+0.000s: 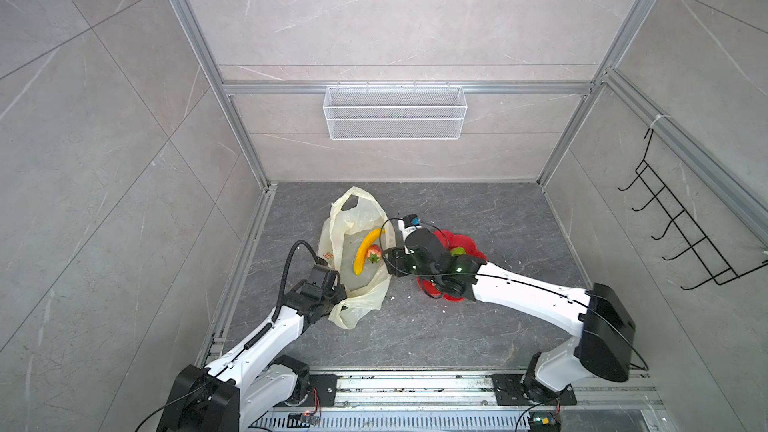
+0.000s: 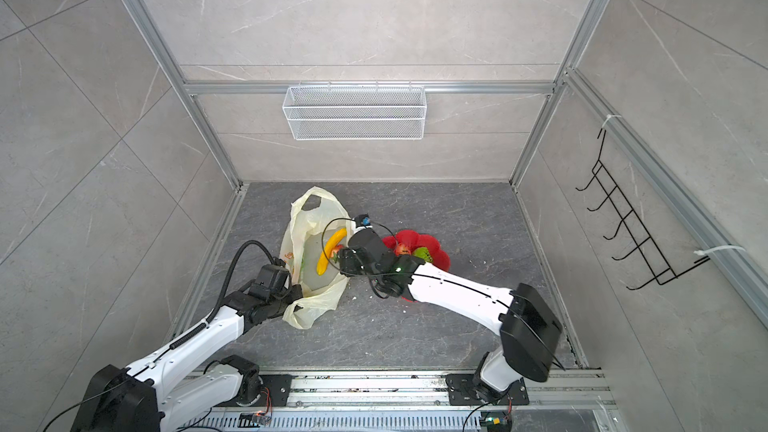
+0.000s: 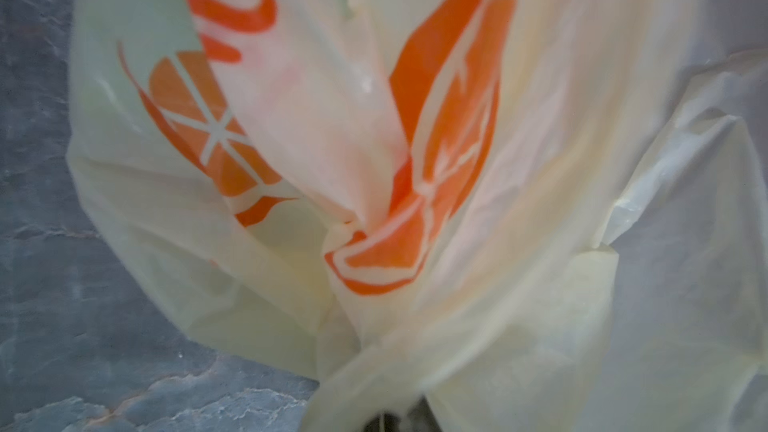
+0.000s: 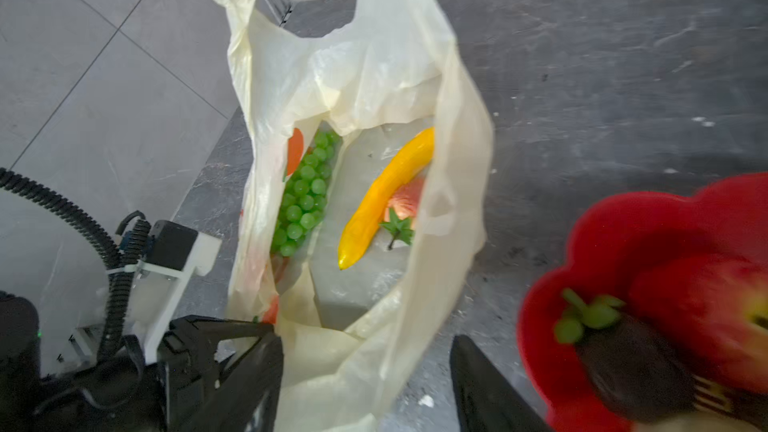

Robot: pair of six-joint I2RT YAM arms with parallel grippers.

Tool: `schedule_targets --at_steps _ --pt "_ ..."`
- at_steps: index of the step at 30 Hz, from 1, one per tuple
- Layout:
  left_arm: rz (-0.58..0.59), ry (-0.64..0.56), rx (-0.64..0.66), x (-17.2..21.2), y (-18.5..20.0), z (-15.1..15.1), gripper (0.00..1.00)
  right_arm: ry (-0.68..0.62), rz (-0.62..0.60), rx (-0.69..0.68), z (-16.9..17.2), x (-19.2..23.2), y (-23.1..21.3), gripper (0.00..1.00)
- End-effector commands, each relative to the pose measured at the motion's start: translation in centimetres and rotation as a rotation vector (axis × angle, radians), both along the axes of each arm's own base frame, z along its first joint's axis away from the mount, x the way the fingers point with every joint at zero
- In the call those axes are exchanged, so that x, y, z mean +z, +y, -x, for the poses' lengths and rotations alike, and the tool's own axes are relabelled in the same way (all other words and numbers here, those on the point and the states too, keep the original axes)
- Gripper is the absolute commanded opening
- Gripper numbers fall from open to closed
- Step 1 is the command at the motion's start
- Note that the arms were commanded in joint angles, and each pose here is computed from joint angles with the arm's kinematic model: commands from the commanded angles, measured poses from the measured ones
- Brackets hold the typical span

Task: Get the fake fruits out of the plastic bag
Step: 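Move the right gripper back over the bag opening and reach inside, then grasp the red strawberry beside the banana with the right gripper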

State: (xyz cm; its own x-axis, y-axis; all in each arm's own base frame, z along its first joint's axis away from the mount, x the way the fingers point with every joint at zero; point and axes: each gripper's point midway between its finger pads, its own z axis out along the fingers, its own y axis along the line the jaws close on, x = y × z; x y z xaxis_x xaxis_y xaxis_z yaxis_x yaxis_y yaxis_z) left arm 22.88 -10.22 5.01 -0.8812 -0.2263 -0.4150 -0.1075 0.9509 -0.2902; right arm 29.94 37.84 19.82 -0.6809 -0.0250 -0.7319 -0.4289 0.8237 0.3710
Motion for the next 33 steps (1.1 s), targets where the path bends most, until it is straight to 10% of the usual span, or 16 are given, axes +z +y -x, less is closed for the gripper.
schedule_targets --at_steps 1,33 --pt "0.010 -0.031 -0.039 1.1 -1.0 -0.9 0.00 0.035 0.024 0.098 0.4 -0.6 3.2 0.64" --pt "0.013 -0.086 -0.020 1.9 -0.5 -0.8 0.00 0.207 0.498 -0.118 -9.5 -13.1 4.4 0.63"
